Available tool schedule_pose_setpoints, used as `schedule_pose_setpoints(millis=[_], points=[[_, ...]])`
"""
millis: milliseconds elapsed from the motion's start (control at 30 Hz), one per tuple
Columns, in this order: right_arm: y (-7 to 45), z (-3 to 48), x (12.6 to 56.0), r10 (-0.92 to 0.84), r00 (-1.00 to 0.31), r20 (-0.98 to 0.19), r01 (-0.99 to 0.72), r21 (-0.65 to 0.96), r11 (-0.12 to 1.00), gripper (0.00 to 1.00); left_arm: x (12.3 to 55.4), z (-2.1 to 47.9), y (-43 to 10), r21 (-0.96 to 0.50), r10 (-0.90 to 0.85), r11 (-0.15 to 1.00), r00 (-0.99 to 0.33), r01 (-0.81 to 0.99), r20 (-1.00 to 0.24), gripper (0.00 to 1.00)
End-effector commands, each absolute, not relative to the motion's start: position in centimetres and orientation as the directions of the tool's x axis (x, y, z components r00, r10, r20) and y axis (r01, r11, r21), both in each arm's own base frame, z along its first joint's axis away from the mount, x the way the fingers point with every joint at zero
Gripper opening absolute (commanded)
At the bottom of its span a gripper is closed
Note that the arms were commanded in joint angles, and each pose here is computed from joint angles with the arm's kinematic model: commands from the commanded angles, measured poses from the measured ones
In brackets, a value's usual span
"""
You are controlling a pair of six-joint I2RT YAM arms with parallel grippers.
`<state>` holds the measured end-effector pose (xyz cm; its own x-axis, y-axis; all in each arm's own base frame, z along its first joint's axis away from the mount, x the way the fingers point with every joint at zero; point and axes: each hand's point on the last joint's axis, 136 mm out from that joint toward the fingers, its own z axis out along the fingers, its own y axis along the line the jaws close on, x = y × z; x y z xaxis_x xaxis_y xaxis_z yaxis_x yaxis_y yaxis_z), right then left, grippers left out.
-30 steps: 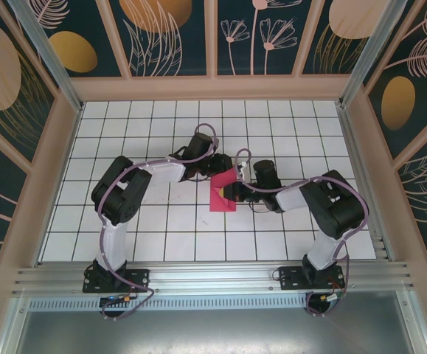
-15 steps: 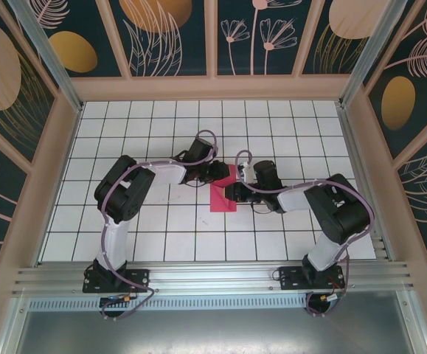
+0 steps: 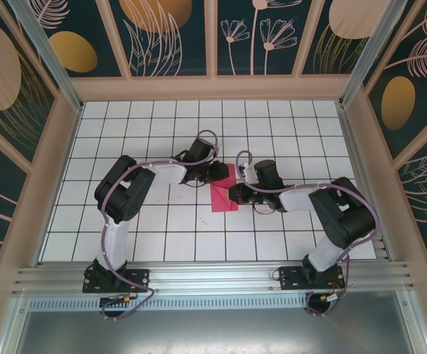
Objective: Fold a paper plane with a square sheet of paper (pick it up from the middle)
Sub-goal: Fold the triangle a second time at the center of the table.
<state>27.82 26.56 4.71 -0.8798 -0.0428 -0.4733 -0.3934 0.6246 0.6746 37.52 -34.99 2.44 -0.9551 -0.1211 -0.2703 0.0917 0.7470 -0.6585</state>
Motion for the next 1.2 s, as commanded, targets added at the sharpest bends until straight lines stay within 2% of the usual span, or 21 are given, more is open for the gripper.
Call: schedule_pose_setpoints(millis=[0,433,700,1000,1167], points=[[26.6,4.7,28.4,-0.052,-0.889,-0.456,-0.39,0.69,0.61,0.02,37.6,1.7,-33.9,-0.6,-0.101,0.795,-0.955,0.09,-0.278,0.33],[26.9,5.0,28.3,-0.04,-0.908,-0.417,-0.37,0.752,0.545,0.0,40.2,6.3,-34.1,-0.565,-0.101,0.809,-0.907,0.165,-0.409,0.41],[27.6,5.6,28.0,-0.052,-0.912,-0.406,-0.375,0.778,0.504,0.0,41.4,5.2,-36.0,-0.581,-0.063,0.791,-0.921,0.189,-0.385,0.42],[28.0,6.4,27.7,-0.053,-0.912,-0.406,-0.383,0.8,0.463,0.0,40.7,1.9,-36.7,-0.582,-0.015,0.793,-0.949,0.18,-0.314,0.4],[28.4,6.2,27.4,-0.082,-0.91,-0.407,-0.397,0.796,0.457,0.0,40.4,2.9,-36.8,-0.595,-0.011,0.78,-0.947,0.193,-0.321,0.41]])
